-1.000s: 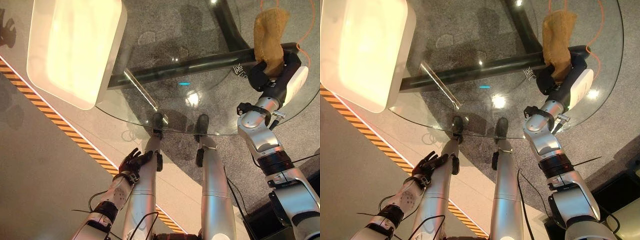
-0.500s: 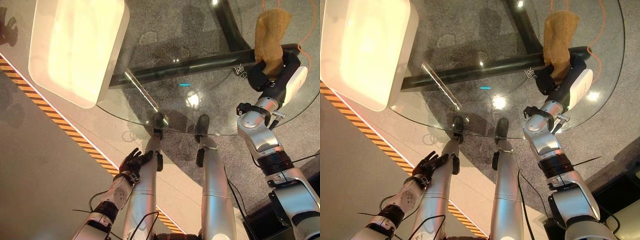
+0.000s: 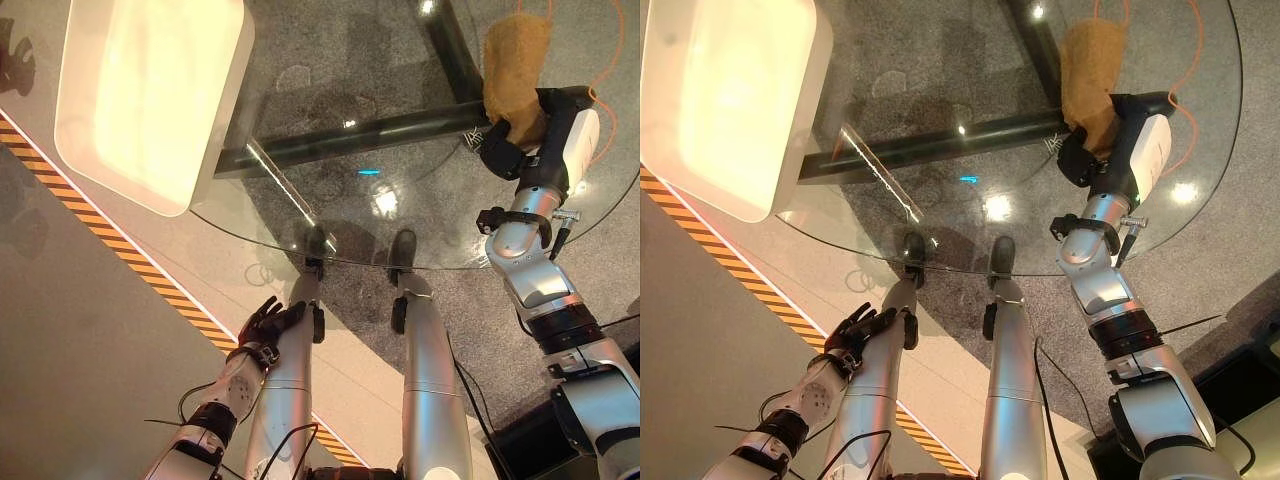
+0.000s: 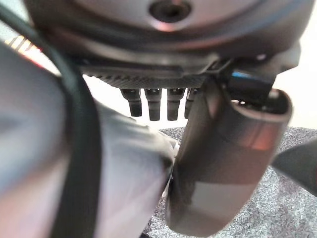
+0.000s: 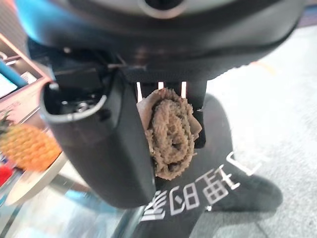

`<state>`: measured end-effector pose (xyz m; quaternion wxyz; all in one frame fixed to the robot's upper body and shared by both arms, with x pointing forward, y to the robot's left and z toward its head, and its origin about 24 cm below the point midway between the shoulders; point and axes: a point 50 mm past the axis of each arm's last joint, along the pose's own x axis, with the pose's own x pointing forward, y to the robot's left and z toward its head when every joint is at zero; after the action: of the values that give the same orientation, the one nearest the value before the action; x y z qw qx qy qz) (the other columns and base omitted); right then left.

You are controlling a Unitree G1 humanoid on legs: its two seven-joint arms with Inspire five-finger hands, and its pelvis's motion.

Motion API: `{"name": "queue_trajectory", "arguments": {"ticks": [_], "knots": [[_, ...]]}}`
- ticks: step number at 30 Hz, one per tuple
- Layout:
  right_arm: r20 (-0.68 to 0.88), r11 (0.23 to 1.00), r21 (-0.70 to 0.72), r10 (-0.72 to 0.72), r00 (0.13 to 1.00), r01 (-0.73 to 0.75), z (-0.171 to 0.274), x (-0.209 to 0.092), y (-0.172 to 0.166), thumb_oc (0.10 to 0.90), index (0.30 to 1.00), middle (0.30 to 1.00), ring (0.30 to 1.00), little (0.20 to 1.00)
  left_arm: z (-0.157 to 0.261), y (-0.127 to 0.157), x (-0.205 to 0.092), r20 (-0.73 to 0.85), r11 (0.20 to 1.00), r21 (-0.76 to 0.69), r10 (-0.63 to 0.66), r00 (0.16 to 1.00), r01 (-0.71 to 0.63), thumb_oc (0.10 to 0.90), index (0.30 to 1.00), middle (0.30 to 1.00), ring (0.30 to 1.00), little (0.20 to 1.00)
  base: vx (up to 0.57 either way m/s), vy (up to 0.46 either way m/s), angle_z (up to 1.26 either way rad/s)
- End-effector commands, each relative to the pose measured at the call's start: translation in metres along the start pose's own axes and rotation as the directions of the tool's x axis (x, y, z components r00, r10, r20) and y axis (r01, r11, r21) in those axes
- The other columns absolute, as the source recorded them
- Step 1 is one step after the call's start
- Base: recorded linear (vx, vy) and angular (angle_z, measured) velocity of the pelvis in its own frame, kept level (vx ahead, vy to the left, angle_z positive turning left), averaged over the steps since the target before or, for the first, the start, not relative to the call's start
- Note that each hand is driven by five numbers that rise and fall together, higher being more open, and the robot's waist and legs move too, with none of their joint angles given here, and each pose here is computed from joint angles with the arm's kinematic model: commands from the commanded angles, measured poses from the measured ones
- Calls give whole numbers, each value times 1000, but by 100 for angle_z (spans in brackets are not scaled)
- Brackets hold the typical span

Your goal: Wipe the table with a cloth and put it in the basket.

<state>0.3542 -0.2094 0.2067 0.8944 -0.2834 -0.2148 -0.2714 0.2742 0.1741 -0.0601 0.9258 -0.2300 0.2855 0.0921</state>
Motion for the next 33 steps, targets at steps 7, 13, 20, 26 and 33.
{"name": "queue_trajectory", "arguments": {"ticks": [7,13,20,26,33], "knots": [[331,888,-8,437,836,-461,73,-57,71,100,300,300,300,200,-74,24,-24,-199,997,47,64,978,-56,800,900,900,900,900,18,31,4],[347,837,-64,529,775,-543,81,-72,88,100,300,300,300,200,-77,22,-25,-202,998,47,49,978,-40,800,900,900,900,900,14,19,7],[362,791,-84,591,721,-607,86,-80,98,100,300,300,300,200,-76,19,-23,-208,998,49,42,977,-32,800,900,900,900,900,11,6,12],[390,732,-128,658,644,-670,90,-90,105,100,300,300,300,200,-74,18,-22,-207,998,51,42,977,-32,800,900,900,900,900,0,0,0],[465,642,-211,729,503,-737,101,-101,105,100,300,300,300,200,-71,20,-22,-207,998,57,43,977,-32,800,900,900,900,900,0,0,0]]}}
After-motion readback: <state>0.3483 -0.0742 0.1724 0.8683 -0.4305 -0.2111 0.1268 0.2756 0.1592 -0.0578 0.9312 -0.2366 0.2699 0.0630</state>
